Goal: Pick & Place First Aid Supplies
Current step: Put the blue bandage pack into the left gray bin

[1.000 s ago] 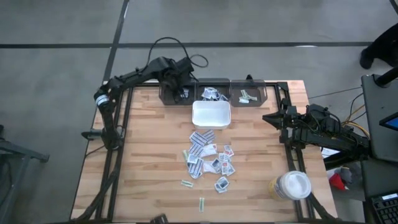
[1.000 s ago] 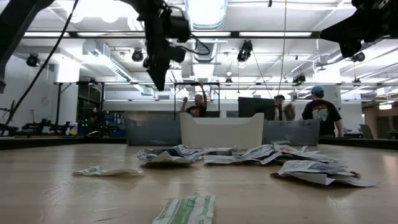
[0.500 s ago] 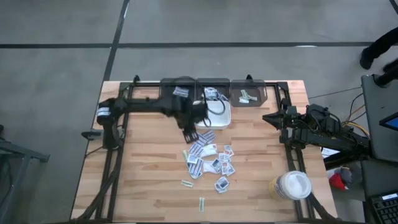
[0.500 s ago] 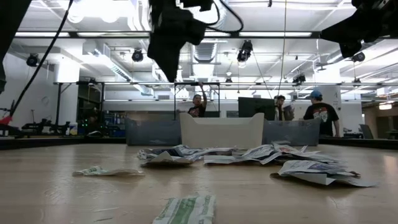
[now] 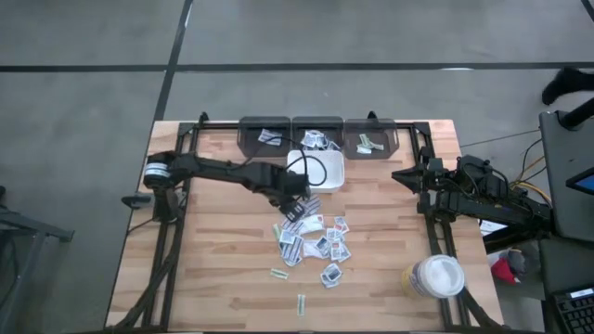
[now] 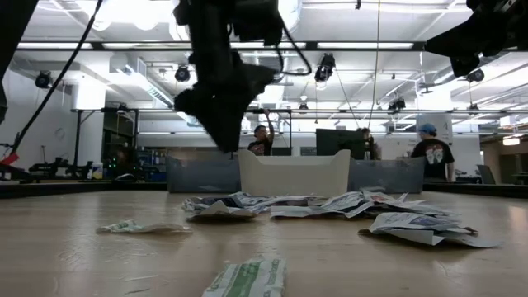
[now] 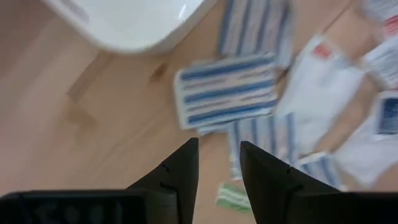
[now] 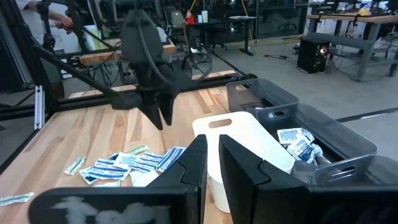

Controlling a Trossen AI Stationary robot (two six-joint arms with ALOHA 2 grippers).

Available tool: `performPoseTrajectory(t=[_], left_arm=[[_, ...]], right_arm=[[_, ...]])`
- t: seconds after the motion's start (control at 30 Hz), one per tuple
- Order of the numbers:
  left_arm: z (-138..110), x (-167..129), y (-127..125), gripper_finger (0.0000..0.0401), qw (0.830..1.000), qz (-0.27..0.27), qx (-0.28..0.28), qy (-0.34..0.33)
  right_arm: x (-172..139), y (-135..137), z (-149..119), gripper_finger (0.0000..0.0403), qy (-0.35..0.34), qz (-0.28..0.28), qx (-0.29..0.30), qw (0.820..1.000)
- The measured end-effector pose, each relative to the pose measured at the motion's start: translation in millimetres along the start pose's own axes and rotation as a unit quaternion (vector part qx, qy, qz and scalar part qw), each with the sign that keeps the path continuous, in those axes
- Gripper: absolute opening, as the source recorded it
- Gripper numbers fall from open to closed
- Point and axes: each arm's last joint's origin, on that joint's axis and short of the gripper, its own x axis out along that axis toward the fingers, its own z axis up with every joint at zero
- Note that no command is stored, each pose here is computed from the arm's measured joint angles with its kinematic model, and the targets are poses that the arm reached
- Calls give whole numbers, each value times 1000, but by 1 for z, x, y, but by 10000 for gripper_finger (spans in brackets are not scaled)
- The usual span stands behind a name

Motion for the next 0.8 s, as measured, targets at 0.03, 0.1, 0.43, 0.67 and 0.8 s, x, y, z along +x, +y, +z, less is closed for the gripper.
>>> performPoseTrajectory(t=[0.03,0.1,0.43,0.67,0.8], left_arm=[[-3,4,2,126,1000,4,0,5],[-6,12,4,126,1000,4,-1,5],[-3,35,11,126,999,-23,-13,-36],[4,38,23,126,999,-11,-23,-36],[4,41,23,126,999,-10,-22,-35]], right_arm=[[0,0,0,38,0,0,0,1000],[0,0,0,38,0,0,0,1000],[0,0,0,38,0,0,0,1000],[0,0,0,38,0,0,0,1000],[0,0,0,38,0,0,0,1000]])
